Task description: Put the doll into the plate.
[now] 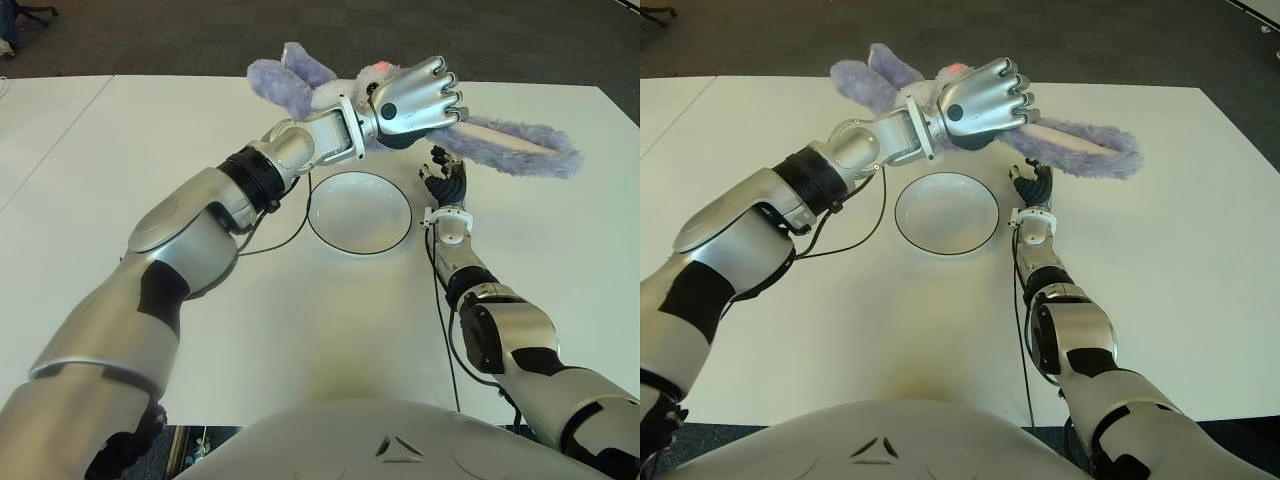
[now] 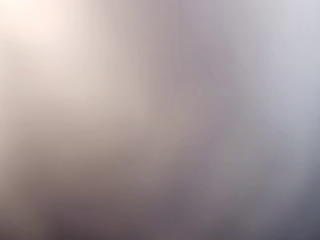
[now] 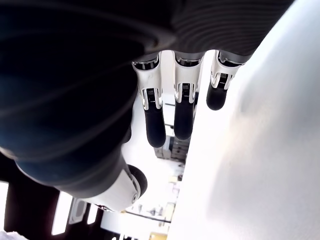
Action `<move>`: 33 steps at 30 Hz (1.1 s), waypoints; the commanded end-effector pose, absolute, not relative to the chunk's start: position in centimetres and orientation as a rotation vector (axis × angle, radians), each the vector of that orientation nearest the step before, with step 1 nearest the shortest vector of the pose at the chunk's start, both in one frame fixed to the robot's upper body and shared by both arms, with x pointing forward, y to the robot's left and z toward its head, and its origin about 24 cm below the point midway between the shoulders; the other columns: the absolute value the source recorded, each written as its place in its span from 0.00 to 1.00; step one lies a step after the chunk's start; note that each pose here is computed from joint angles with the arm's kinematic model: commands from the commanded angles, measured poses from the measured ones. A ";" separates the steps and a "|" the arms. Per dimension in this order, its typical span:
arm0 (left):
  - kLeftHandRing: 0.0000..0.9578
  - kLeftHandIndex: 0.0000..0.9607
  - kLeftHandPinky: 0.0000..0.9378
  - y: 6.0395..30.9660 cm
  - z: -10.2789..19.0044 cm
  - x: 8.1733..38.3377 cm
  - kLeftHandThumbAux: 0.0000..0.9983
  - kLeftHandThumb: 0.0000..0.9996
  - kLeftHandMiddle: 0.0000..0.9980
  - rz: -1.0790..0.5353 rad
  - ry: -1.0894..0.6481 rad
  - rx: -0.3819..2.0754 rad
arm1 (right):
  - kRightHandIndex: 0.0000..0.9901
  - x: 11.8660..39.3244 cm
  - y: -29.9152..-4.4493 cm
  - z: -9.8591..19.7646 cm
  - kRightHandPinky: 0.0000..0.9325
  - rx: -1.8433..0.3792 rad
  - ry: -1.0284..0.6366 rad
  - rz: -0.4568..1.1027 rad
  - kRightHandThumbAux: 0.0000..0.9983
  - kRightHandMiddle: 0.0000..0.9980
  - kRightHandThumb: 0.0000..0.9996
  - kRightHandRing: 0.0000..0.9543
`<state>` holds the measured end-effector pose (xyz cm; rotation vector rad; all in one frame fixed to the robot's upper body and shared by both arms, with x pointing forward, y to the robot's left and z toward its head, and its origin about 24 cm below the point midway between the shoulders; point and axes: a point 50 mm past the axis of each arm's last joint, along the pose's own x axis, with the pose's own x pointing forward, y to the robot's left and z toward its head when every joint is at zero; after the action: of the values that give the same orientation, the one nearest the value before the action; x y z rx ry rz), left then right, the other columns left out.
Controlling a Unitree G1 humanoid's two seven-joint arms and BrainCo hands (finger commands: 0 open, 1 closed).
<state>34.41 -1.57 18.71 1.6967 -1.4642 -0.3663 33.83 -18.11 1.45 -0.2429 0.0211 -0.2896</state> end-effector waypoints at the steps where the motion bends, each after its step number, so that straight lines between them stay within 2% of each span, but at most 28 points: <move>1: 0.85 0.46 0.88 -1.1 15.9 34.2 0.69 0.74 0.80 -0.406 -1.351 1.648 | 0.24 26.8 -17.6 -7.6 0.14 -0.234 0.448 -0.271 0.86 0.25 0.69 0.22; 7: 0.85 0.46 0.88 -1.2 14.0 33.6 0.69 0.74 0.81 -0.414 -1.282 1.608 | 0.24 26.8 -17.5 -7.6 0.14 -0.221 0.456 -0.268 0.85 0.25 0.74 0.23; 13: 0.85 0.46 0.88 -1.5 13.0 33.1 0.69 0.74 0.81 -0.412 -1.186 1.571 | 0.24 26.8 -17.6 -7.7 0.11 -0.222 0.466 -0.270 0.86 0.24 0.75 0.21; 20: 0.85 0.46 0.88 -1.3 12.5 32.6 0.69 0.74 0.80 -0.421 -1.096 1.575 | 0.24 26.7 -17.6 -7.7 0.11 -0.215 0.463 -0.274 0.86 0.24 0.70 0.20; 21: 0.84 0.46 0.88 -1.2 12.5 32.5 0.69 0.74 0.80 -0.423 -1.078 1.573 | 0.26 26.7 -17.6 -7.7 0.16 -0.213 0.462 -0.274 0.86 0.25 0.70 0.22; 25: 0.84 0.46 0.86 -0.9 12.3 32.0 0.69 0.74 0.79 -0.421 -1.025 1.564 | 0.26 26.7 -17.7 -7.7 0.16 -0.207 0.457 -0.271 0.87 0.25 0.65 0.22; 33: 0.84 0.46 0.87 -0.1 11.9 29.7 0.69 0.75 0.79 -0.417 -0.933 1.484 | 0.24 26.8 -17.7 -7.7 0.19 -0.219 0.468 -0.268 0.88 0.25 0.58 0.22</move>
<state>30.47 -1.63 13.33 1.4933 -1.0732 -0.3924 33.84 -18.19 1.40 -0.2163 0.0293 -0.2815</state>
